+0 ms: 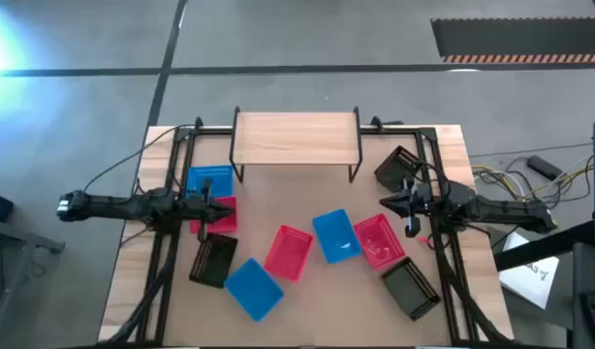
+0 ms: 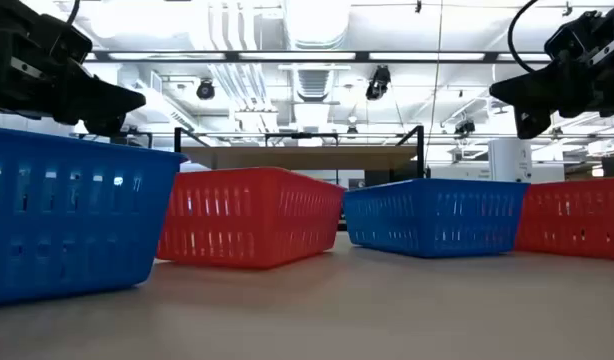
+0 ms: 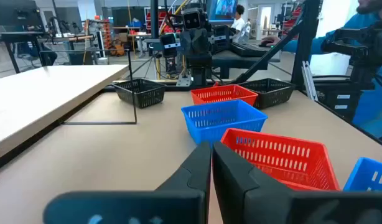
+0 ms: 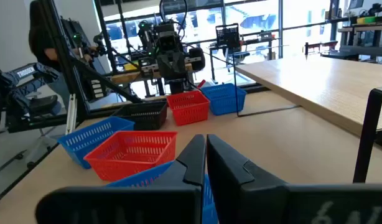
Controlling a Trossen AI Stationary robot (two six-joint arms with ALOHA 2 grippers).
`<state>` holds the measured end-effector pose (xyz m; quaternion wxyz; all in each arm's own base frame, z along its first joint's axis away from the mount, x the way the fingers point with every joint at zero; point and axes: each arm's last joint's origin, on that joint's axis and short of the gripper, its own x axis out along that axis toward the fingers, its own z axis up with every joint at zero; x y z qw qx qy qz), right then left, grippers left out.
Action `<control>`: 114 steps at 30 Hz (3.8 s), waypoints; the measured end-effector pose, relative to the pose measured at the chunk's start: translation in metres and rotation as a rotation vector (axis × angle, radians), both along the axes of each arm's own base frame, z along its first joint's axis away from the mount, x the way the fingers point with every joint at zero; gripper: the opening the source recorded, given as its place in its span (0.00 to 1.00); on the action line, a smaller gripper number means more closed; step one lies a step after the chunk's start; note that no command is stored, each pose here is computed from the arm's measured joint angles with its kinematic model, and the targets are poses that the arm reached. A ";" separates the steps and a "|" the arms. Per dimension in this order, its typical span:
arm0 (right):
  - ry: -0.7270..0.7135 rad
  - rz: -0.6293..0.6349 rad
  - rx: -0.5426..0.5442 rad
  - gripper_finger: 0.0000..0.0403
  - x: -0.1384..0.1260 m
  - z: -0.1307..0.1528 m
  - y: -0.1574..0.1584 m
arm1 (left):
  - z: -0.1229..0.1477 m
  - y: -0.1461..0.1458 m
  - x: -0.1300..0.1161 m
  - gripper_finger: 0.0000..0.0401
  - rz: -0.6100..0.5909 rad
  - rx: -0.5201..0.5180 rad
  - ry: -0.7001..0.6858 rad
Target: Stack baskets on shelf by color
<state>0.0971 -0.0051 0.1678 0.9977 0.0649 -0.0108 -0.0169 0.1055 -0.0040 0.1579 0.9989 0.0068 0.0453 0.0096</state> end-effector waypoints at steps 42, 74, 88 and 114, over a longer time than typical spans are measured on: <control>-0.001 0.000 0.000 0.02 0.000 0.000 0.000 | 0.000 0.000 0.000 0.00 0.000 0.000 0.000; 0.000 0.000 0.000 0.02 0.000 0.000 0.000 | 0.000 0.000 0.000 0.00 0.001 0.000 0.000; -0.220 -0.026 -0.074 0.02 -0.002 0.021 0.000 | 0.000 0.000 0.000 0.00 0.000 0.000 0.000; 0.331 0.146 -0.021 0.15 0.120 0.028 0.045 | 0.000 0.000 0.000 0.00 0.000 0.000 0.001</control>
